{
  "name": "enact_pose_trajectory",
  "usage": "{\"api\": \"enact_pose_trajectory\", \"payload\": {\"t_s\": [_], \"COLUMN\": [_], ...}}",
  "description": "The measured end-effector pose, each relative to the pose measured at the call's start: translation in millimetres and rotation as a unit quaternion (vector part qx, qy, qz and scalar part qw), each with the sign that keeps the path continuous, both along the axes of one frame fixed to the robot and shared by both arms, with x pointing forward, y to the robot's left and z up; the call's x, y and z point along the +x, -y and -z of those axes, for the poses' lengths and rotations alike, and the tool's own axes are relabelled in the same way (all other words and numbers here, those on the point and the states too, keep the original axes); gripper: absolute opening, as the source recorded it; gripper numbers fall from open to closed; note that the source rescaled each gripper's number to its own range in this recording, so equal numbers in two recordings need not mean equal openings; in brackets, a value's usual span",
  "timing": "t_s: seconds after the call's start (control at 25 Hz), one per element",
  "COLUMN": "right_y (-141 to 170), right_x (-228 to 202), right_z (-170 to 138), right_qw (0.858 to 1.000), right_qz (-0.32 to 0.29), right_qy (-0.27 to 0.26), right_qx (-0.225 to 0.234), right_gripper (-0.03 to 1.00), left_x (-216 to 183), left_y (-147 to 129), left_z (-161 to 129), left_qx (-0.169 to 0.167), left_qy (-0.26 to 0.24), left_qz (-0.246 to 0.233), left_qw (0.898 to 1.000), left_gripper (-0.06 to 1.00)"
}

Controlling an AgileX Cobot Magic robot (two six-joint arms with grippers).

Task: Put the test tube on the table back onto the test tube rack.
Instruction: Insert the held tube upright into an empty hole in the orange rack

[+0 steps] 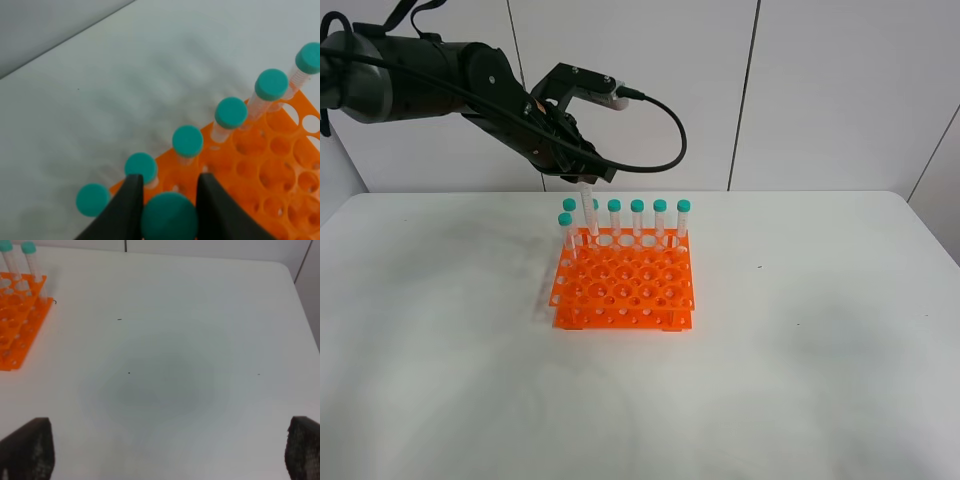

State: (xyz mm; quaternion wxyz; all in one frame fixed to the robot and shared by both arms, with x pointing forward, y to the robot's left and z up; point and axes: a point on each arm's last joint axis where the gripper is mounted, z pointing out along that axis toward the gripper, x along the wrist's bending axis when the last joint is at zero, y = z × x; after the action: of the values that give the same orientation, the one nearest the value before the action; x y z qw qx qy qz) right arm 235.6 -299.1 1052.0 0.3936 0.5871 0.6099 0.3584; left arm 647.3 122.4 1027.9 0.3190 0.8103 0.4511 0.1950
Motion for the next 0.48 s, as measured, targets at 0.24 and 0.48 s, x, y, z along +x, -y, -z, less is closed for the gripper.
{"api": "enact_pose_trajectory", "payload": {"t_s": [0.24, 0.48], "right_y": [0.0, 0.0], "right_x": [0.0, 0.0], "right_z": [0.0, 0.0], "right_qw": [1.000, 1.000], "right_qz": [0.000, 0.000], "right_qy": [0.000, 0.000], "right_qx": [0.000, 0.000], "right_gripper": [1.00, 1.00], "left_x": [1.3, 1.4], "left_y": [0.0, 1.1], "left_z": [3.3, 6.0], "left_qx": [0.011, 0.014], "left_qy": [0.002, -0.002], "left_qz": [0.010, 0.013], "left_qw": [1.000, 1.000], "left_gripper": [0.00, 0.00]}}
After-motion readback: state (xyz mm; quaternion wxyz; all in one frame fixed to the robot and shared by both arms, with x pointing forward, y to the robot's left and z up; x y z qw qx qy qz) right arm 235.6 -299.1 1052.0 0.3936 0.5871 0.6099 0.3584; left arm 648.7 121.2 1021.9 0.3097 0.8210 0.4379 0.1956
